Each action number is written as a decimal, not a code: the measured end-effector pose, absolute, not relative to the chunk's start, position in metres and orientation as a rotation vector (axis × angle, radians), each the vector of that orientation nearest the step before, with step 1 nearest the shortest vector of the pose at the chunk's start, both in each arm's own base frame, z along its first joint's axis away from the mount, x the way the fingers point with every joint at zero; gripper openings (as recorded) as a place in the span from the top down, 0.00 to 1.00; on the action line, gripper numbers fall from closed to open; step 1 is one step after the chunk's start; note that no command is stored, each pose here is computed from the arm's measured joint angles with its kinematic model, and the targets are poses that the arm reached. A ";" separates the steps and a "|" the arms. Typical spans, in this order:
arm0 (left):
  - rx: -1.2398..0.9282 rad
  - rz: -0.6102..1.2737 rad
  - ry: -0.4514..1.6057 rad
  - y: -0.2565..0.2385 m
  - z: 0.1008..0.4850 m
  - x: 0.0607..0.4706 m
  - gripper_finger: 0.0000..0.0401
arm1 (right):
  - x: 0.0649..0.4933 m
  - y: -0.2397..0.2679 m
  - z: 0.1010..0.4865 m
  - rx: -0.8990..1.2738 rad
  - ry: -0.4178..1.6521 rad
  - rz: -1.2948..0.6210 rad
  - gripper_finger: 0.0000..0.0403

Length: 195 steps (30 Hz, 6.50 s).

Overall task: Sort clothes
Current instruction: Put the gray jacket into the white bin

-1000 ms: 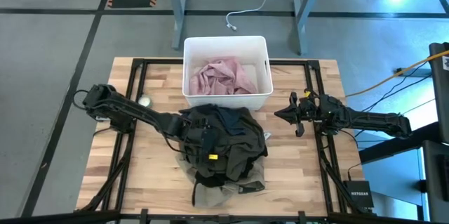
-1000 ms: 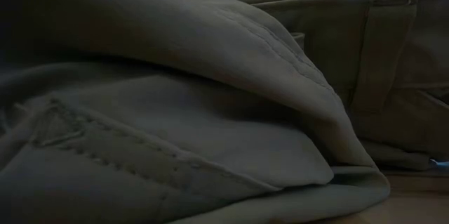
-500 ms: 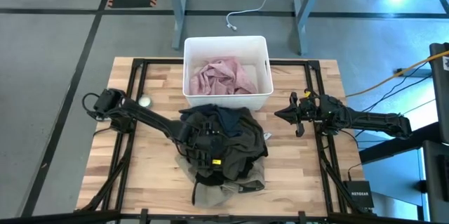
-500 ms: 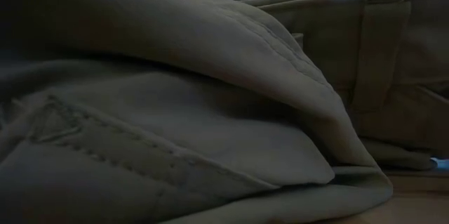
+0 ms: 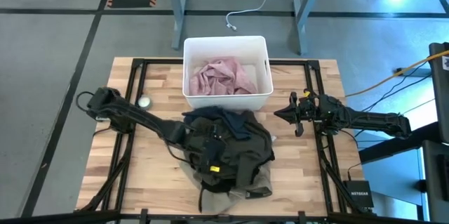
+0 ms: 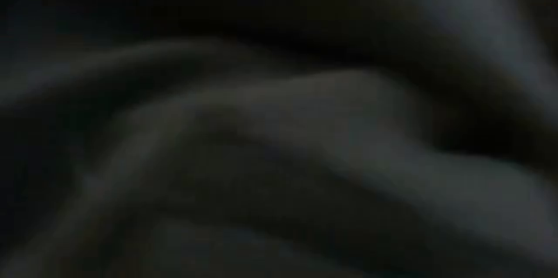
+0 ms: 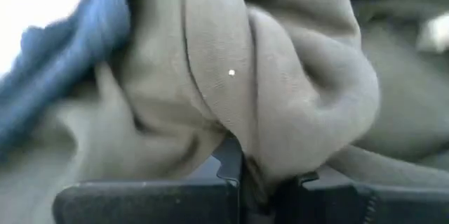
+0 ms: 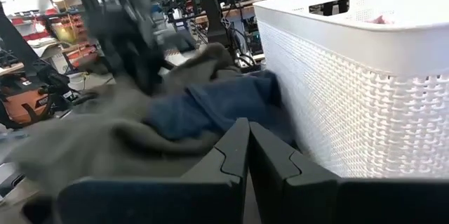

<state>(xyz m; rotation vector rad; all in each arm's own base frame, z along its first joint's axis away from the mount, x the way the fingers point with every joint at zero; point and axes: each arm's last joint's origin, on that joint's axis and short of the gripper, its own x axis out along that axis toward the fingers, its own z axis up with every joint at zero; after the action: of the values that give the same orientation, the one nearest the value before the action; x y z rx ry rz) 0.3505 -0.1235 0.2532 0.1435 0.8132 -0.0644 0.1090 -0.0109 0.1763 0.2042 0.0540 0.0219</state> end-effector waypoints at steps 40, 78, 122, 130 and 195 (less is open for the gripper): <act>0.448 0.654 -0.667 0.012 0.579 0.248 0.94 | 0.109 -0.014 0.186 0.160 -0.058 -0.088 0.94; 0.182 0.573 0.719 0.183 0.404 0.351 0.75 | 0.109 -0.014 0.174 0.086 0.072 -0.090 0.94; 0.198 0.401 0.251 0.053 0.333 0.267 0.53 | 0.234 -0.030 0.195 0.040 0.404 -0.032 0.45; 0.126 0.434 0.355 0.054 0.291 0.262 0.53 | 0.256 -0.019 0.196 0.002 0.490 -0.097 0.45; 0.104 0.520 0.392 0.041 0.295 0.228 0.53 | 0.305 -0.049 0.374 -0.478 0.895 -0.552 0.48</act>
<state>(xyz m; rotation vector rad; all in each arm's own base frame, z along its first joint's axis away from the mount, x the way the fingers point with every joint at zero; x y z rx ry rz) 0.2285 0.0406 0.2954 0.1043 0.3920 0.5205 0.3049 -0.0488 0.3744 -0.4781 0.8948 -0.5517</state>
